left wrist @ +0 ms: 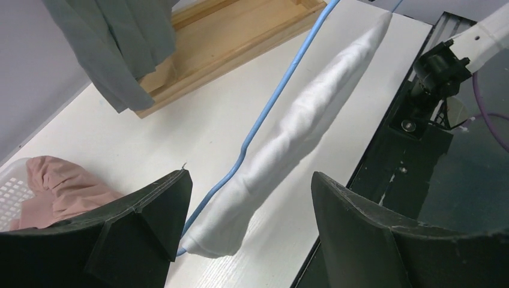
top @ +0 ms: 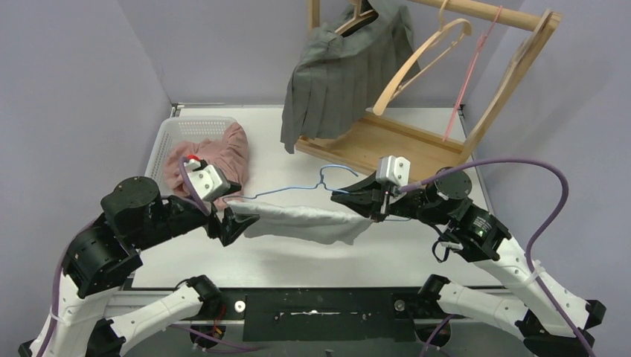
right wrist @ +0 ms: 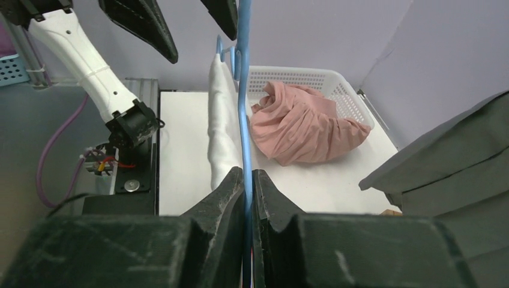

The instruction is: Place the skirt on the hanger

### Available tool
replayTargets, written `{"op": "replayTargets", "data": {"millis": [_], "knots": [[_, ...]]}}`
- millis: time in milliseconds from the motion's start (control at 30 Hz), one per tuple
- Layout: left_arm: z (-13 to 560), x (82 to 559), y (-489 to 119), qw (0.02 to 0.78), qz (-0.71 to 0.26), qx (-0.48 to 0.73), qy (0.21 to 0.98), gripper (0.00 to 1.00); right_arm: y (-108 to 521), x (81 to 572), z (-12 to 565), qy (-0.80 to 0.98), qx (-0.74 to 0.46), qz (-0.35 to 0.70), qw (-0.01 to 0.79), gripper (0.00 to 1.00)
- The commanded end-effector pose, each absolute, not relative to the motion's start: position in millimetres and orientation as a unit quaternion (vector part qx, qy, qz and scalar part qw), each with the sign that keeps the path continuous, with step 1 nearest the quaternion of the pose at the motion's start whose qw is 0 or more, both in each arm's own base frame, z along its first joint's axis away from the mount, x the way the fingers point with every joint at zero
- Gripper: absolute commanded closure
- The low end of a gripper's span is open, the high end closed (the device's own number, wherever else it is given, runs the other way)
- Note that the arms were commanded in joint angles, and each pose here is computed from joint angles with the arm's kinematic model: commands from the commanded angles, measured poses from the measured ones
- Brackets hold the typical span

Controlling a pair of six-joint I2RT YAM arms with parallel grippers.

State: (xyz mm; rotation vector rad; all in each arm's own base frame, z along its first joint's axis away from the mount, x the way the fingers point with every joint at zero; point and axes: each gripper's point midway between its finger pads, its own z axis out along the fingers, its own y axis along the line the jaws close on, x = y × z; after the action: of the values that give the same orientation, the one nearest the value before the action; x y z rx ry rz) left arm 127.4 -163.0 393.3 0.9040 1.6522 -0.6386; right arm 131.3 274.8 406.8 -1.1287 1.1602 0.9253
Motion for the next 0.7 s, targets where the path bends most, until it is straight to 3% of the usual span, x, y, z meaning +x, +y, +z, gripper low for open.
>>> {"op": "replayTargets", "data": {"millis": [0, 167, 300, 567, 667], "knots": [[411, 119, -174, 0.558, -0.293, 0.414, 0.657, 0.27, 269, 109, 435, 0.437, -0.509, 0.417, 0.613, 1.00], [406, 118, -182, 0.539, -0.305, 0.427, 0.659, 0.29, 268, 102, 432, 0.434, -0.526, 0.419, 0.599, 1.00], [411, 110, -186, 0.531, -0.322, 0.437, 0.650, 0.38, 267, 102, 432, 0.434, -0.525, 0.418, 0.601, 1.00], [394, 85, -214, 0.451, -0.411, 0.467, 0.641, 0.43, 262, 92, 445, 0.404, -0.521, 0.431, 0.617, 1.00], [394, 84, -219, 0.449, -0.426, 0.464, 0.634, 0.52, 262, 89, 447, 0.398, -0.522, 0.433, 0.617, 1.00]]}}
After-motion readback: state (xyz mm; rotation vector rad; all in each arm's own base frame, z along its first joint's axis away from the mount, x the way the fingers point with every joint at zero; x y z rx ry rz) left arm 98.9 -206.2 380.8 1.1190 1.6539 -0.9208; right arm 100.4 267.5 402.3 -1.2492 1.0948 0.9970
